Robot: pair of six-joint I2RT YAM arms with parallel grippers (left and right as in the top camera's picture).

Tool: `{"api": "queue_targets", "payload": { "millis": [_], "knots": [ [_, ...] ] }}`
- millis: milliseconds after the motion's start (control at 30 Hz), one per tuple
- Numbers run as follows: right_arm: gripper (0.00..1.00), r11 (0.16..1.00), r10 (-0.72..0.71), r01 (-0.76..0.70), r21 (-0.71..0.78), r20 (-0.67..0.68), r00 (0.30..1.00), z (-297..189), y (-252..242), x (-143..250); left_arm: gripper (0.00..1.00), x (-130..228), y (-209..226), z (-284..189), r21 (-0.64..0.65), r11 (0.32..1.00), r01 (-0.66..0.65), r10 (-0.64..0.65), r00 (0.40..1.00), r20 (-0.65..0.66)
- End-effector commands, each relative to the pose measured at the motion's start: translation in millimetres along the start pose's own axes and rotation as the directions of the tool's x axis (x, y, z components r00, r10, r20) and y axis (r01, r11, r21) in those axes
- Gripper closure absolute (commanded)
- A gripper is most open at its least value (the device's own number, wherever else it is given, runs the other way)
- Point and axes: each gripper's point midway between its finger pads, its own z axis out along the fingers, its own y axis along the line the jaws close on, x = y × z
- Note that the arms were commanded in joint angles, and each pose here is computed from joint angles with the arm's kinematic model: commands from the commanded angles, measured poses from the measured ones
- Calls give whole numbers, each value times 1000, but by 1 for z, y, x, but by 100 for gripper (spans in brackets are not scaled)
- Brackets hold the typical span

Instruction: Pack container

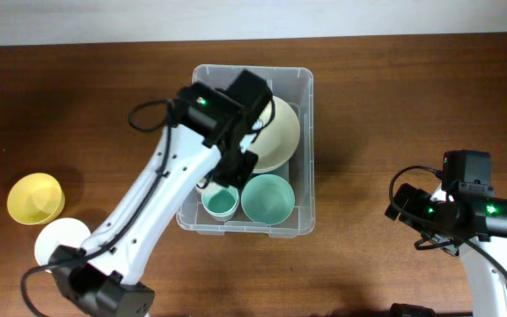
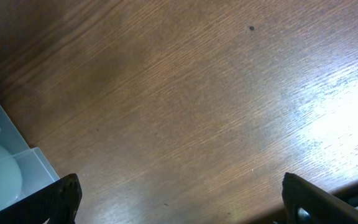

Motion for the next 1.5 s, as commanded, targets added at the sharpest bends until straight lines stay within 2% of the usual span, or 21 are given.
{"api": "queue_targets", "payload": {
  "millis": [0,233,267,367,600,733,900,1000,1067,1167,1200,1467],
  "knots": [
    [1,1000,4,-4,3,19,1000,-3,0,-5,99,10,-11,26,26,1000,11,-9,997,-71],
    [1,1000,4,-4,6,12,1000,-3,-1,-3,99,11,-12,46,23,1000,9,-7,996,-89],
    [1,1000,4,-4,6,12,1000,-3,-1,-3,94,10,-13,46,24,1000,8,-6,997,-82],
    [1,1000,4,-4,6,12,1000,-3,-1,-3,55,9,-13,46,24,1000,9,-7,997,-79],
    [1,1000,4,-4,6,12,1000,-3,-1,-3,51,8,-8,40,9,1000,8,-7,998,-58],
    [1,1000,4,-4,6,13,1000,-3,-1,-3,51,2,20,13,-49,996,68,-66,997,43],
    [1,1000,4,-4,5,14,1000,-3,-1,-4,52,7,73,-23,-41,971,238,-227,957,180],
    [1,1000,4,-4,3,19,1000,-3,0,-5,61,15,113,-30,-40,931,362,-346,914,210],
    [1,1000,4,-4,3,20,1000,-3,0,-5,72,20,133,-28,-35,905,424,-409,889,207],
    [1,1000,4,-4,3,19,1000,-3,0,-5,95,26,151,-15,-1,871,492,-484,857,177],
    [1,1000,4,-4,3,19,1000,-3,0,-5,99,28,152,-10,12,864,503,-498,852,162],
    [1,1000,4,-4,3,19,1000,-3,0,-5,99,50,126,62,114,848,518,-519,854,-19]
  ]
}}
